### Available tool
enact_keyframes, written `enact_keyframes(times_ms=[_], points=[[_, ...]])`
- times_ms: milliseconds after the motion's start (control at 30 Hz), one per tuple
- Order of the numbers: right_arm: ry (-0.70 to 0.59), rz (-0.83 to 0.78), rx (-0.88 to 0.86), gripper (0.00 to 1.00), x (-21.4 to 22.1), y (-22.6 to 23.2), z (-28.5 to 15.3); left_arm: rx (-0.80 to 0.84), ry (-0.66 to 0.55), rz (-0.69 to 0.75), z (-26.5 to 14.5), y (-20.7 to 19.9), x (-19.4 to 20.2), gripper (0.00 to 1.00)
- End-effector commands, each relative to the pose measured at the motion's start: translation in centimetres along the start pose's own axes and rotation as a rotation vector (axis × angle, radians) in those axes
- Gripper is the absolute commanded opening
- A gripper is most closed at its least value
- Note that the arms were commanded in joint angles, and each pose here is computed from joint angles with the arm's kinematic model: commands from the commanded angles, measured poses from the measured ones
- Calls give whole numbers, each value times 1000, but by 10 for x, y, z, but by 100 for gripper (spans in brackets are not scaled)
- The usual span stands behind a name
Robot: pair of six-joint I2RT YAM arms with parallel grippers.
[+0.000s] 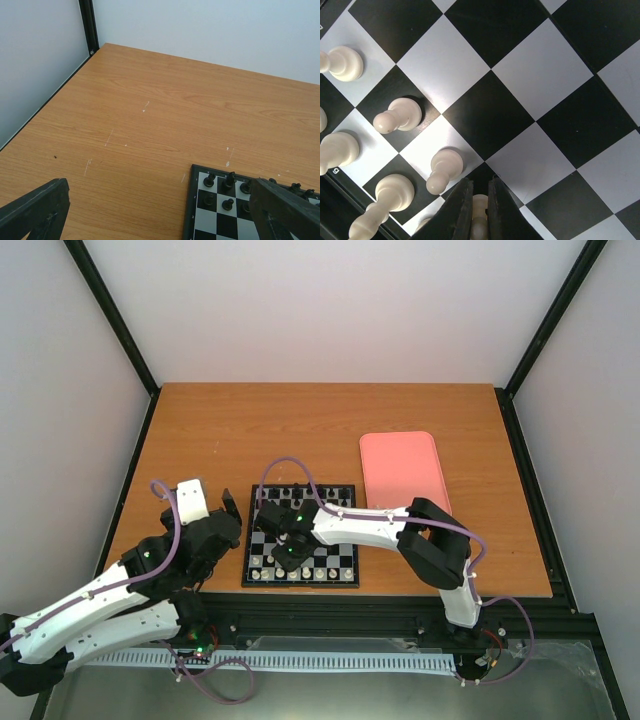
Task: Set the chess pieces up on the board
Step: Place the chess piece on the chessboard.
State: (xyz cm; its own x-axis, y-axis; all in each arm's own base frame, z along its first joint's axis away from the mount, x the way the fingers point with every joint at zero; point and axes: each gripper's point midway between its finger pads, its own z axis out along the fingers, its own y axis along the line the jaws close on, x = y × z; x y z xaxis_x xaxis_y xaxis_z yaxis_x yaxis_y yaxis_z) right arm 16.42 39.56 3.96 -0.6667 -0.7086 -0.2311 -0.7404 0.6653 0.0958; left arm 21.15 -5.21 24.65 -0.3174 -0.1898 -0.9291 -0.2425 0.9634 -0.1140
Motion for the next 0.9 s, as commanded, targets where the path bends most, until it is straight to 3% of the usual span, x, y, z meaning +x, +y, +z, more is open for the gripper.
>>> enact_keyframes(times_ms=[0,233,867], points=[[-13,-10,13,10,-6,3,1,-10,-19,-26,-2,4,-8,100],[-20,-14,16,21,-7,2,1,-10,-18,-24,-2,3,-8,100],[-103,-20,71,29,-23,-6,-25,-15,-20,-22,-2,4,-8,100]])
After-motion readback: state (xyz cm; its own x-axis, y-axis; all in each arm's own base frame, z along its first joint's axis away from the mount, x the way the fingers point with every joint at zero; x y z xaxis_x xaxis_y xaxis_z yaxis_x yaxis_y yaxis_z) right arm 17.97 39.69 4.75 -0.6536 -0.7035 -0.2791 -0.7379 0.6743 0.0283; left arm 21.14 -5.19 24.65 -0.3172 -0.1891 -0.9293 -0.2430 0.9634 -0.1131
